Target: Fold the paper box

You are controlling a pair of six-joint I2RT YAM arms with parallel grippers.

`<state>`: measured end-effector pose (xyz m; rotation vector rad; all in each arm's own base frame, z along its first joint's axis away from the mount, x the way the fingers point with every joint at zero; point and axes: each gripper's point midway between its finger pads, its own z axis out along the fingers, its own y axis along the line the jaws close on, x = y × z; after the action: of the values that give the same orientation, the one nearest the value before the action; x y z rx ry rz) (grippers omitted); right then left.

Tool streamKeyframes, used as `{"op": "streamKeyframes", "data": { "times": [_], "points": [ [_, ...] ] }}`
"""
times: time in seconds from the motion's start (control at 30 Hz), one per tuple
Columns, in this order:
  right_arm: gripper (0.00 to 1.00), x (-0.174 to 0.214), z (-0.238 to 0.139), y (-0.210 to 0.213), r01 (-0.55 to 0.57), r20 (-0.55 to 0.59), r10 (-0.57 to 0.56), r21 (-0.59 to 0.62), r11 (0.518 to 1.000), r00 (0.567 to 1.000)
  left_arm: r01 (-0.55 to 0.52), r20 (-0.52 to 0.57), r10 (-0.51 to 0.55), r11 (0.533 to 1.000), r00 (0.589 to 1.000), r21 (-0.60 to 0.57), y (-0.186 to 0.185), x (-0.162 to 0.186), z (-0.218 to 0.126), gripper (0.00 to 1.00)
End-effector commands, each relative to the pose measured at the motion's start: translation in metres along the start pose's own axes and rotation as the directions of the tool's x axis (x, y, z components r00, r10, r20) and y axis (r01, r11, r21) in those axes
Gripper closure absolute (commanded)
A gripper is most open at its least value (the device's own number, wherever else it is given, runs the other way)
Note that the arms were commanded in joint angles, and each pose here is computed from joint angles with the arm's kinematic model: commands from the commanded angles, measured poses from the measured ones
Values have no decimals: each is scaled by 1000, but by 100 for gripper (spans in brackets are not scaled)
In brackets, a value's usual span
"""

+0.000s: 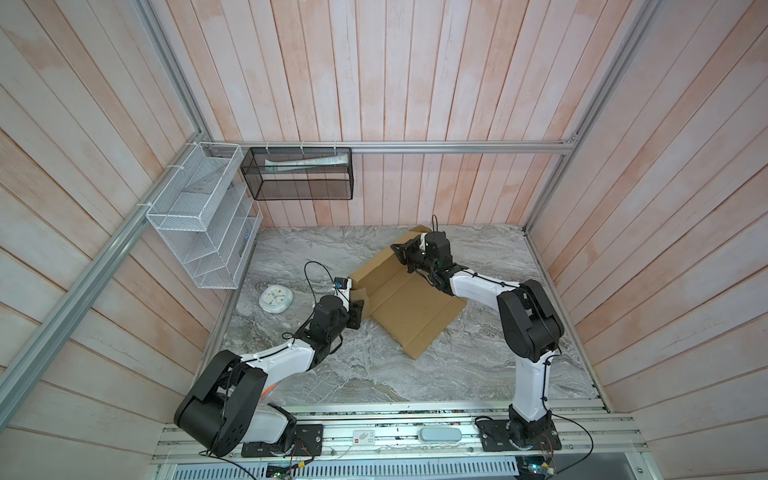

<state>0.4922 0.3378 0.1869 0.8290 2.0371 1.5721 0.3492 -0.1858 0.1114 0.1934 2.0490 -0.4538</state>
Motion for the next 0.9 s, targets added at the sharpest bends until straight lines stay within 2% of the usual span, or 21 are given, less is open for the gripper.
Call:
{"op": "streamKeyframes", "data": {
  "times": [0.0, 0.17, 0.33, 0.5, 0.87],
  "points": [
    [100, 8, 6, -3, -3, -10, 2, -1, 1000, 1000, 81, 37, -78, 994, 996, -78, 6, -5, 5, 55],
    [100, 11, 6, -1, -13, -14, 12, -18, 1000, 1000, 150, 69, -140, 972, 988, -179, 18, -7, 8, 55],
    [100, 13, 4, -2, -16, -19, 15, -24, 1000, 1000, 162, 103, -140, 956, 985, -245, 28, -17, 9, 55],
    [100, 15, 0, -7, -27, -22, 26, -24, 999, 999, 154, 123, -126, 954, 984, -258, 29, -26, 11, 56],
    [100, 18, -2, -11, -37, -22, 36, -25, 999, 999, 177, 119, -148, 941, 982, -288, 34, -19, 21, 58]
  ]
}}
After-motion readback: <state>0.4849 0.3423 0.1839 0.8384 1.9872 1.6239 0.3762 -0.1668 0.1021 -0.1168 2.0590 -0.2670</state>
